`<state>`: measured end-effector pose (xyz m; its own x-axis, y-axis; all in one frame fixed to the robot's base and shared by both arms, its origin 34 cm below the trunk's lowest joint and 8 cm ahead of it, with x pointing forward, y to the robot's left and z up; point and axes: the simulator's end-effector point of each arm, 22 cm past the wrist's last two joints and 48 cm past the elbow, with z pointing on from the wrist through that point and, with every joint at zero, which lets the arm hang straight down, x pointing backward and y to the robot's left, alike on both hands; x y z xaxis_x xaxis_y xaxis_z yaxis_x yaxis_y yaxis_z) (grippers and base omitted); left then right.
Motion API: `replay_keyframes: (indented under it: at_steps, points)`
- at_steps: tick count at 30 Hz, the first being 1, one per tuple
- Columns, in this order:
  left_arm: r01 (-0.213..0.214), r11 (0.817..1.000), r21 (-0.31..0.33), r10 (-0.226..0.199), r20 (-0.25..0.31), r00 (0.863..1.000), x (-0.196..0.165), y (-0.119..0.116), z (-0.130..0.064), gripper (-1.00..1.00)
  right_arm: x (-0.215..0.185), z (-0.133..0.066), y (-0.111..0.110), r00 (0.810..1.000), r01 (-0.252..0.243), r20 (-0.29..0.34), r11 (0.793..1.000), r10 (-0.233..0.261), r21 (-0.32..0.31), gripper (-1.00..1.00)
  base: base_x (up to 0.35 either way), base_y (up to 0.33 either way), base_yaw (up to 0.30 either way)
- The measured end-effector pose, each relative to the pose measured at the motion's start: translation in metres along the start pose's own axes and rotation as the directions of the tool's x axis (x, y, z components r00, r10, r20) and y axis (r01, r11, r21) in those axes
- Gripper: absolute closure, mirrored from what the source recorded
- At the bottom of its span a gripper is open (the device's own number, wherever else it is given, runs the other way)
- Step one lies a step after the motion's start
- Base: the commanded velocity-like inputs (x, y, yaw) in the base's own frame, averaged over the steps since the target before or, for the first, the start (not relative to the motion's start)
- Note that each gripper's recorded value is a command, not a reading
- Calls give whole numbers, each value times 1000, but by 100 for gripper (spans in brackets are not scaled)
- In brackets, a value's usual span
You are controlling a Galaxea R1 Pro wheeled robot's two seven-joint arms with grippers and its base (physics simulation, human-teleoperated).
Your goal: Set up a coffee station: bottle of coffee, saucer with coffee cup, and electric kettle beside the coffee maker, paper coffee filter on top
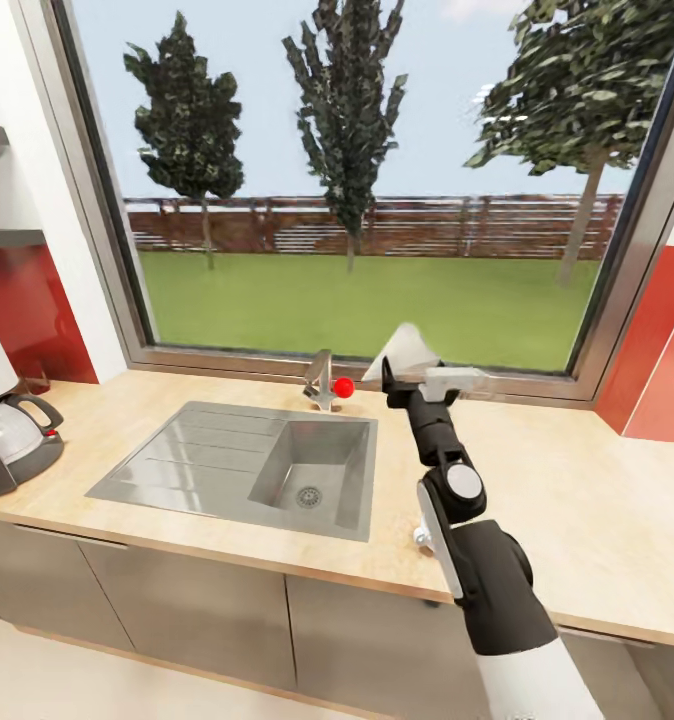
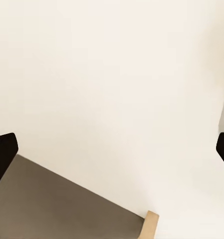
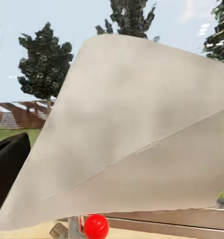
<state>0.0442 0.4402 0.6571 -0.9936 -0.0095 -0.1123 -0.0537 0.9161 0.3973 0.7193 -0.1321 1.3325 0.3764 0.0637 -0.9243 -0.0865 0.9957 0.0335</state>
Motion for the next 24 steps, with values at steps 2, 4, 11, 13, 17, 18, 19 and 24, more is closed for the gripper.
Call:
replay_keyframes:
  at_steps: [2,4,11,13,17,18,19,24]
  points:
    - [1,1000,-3,-1,0,1000,0,2,0,-100,-5,-3,44,1000,15,8,997,-14,-82,100,-186,175,0]
    - [1,1000,-6,-1,0,1000,0,4,1,-100,-5,-6,58,1000,19,10,994,-18,-112,100,-213,204,0]
    - [0,1000,-6,0,5,1000,-1,4,1,-100,-3,-12,86,998,-56,-17,983,54,-173,100,-153,249,0]
    - [-1,1000,-5,1,6,1000,-1,4,1,-100,-3,-14,91,996,-83,-25,979,80,-184,100,-30,293,0]
    - [0,1000,-6,0,4,1000,-1,4,1,-100,-4,-15,96,993,-119,-35,973,115,-196,100,-10,300,0]
    - [1,1000,-6,-1,4,1000,-1,4,1,-100,-4,-15,96,993,-121,-36,973,116,-196,100,-3,303,0]
    - [2,1000,-7,-2,3,1000,-1,5,1,-100,-3,-15,97,992,-123,-37,973,118,-197,100,-2,303,0]
    - [6,1000,-9,-6,0,1000,0,5,1,-100,-1,-16,98,992,-126,-43,972,120,-198,100,88,299,0]
